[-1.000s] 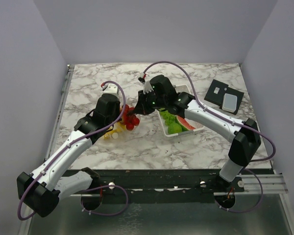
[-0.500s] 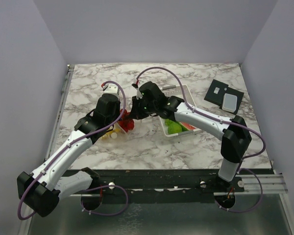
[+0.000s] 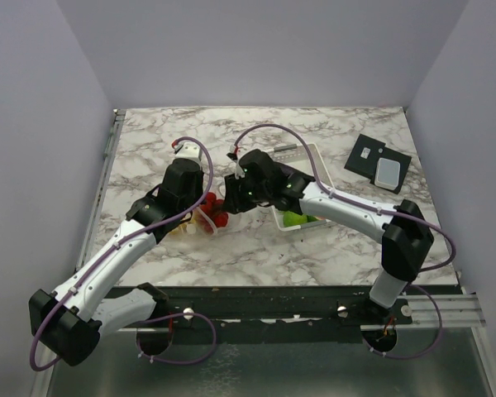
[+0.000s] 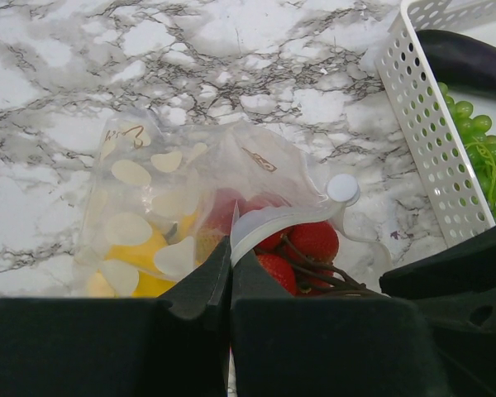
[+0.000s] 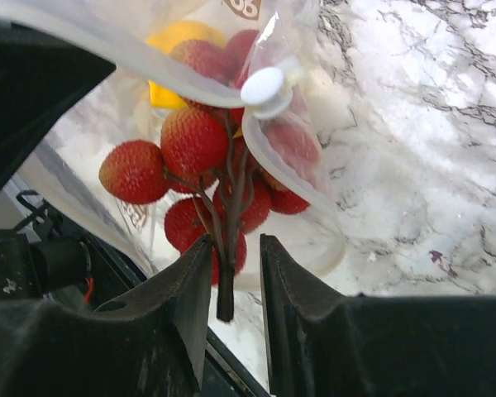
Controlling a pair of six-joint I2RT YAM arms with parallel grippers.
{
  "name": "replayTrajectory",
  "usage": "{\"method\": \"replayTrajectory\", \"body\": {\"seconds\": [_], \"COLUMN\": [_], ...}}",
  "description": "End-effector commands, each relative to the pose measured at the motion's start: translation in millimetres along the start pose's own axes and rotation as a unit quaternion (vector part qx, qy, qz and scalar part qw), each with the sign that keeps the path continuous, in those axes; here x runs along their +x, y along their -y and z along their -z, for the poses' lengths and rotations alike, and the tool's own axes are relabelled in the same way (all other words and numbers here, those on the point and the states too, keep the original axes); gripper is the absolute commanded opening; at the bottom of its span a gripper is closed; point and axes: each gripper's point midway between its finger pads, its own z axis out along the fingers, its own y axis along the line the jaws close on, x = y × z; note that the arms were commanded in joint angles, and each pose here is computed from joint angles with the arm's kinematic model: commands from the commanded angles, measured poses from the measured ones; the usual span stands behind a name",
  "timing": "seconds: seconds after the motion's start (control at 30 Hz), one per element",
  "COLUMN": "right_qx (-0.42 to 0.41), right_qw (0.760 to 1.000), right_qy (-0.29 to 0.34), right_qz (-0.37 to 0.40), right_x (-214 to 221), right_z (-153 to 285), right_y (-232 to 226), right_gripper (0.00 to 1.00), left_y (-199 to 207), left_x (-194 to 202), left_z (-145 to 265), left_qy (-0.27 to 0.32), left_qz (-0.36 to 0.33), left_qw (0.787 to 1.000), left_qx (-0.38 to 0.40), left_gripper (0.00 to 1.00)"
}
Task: Place the food in the zip-top bag and seal the zipper
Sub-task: Place the fake fruit in the zipper food storage bag.
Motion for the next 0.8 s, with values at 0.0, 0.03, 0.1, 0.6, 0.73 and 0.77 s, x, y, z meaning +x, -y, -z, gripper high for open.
{"method": "replayTrajectory", "body": {"seconds": [0.0,0.03,0.1,0.6,0.73,0.77], "right_qx": [-0.007,-0.007,-0.01,0.093,0.099,0.096], "right_qw": [0.999,0.999,0.999,0.99,0.989,0.99], "right_qy": [0.04,0.044,0.053,0.086,0.072,0.07], "right_qz": [0.009,0.009,0.009,-0.06,-0.078,-0.081], "right_x": [-14.5,-15.2,-17.5,8.2,23.9,26.6], "right_z": [21.2,23.7,30.1,45.2,35.0,31.2], "right_y": [-9.4,-9.7,-11.5,38.2,45.3,45.3], "right_gripper": [0.37,0.4,0.48,0.53,0.52,0.52], "left_y": [0.5,0.5,0.4,0.8,1.2,1.1], "left_x": [2.9,2.9,3.2,3.5,3.5,3.4], "left_z": [-2.9,-2.9,-3.3,-2.8,-2.7,-2.7], "left_qy": [-0.002,-0.002,-0.003,-0.003,-0.003,-0.003], "left_qz": [-0.001,-0.001,-0.001,-0.001,0.0,0.0], "left_qw": [1.0,1.0,1.0,1.0,1.0,1.0], "left_qx": [0.003,0.003,0.003,0.004,0.005,0.005], "left_gripper": [0.0,0.0,0.0,0.0,0.0,0.0]}}
